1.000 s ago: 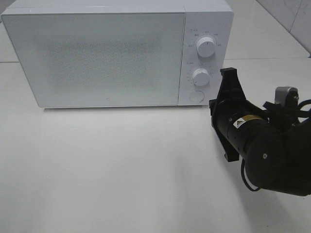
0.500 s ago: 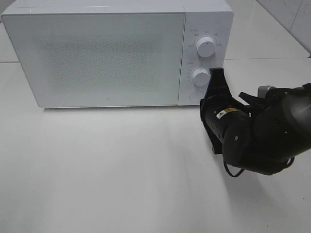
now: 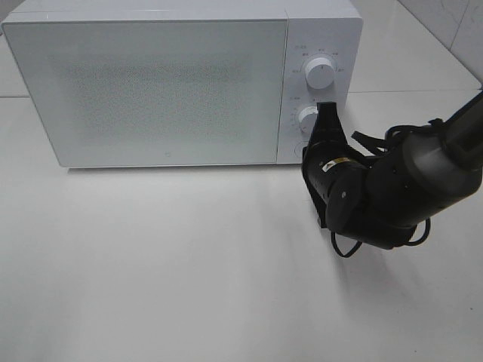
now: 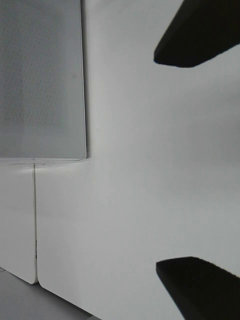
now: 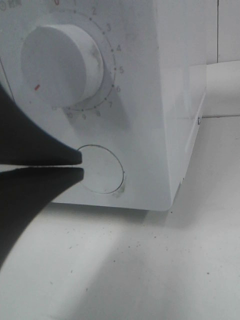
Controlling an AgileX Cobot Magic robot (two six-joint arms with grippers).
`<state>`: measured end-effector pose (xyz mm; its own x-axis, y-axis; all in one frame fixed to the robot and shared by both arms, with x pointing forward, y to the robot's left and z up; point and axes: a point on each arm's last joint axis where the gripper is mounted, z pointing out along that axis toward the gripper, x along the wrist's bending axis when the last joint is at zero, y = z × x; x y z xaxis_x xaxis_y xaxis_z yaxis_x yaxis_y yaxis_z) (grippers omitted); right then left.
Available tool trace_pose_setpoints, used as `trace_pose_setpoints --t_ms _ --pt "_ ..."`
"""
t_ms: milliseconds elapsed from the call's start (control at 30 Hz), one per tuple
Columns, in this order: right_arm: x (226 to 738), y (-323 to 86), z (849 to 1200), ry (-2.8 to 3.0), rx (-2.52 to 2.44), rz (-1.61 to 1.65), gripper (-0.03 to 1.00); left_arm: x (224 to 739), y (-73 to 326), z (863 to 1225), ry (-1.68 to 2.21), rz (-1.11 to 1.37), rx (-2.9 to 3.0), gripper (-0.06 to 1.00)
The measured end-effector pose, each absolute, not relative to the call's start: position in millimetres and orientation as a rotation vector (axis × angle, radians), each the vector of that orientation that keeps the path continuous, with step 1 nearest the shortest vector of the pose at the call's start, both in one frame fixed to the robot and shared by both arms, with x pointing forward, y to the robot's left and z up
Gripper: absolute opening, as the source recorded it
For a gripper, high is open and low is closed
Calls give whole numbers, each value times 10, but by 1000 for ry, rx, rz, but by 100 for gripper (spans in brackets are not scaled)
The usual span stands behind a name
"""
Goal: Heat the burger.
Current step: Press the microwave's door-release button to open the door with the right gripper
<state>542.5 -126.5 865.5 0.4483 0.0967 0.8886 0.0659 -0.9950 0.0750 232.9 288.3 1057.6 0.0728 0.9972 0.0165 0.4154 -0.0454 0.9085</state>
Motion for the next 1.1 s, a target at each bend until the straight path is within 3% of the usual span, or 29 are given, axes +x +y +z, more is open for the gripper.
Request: trace_pose_setpoints --t_ms 1100 --pt "5720 -1228 8492 62 2655 1611 0 2329 2885 10576 1449 949 1575 97"
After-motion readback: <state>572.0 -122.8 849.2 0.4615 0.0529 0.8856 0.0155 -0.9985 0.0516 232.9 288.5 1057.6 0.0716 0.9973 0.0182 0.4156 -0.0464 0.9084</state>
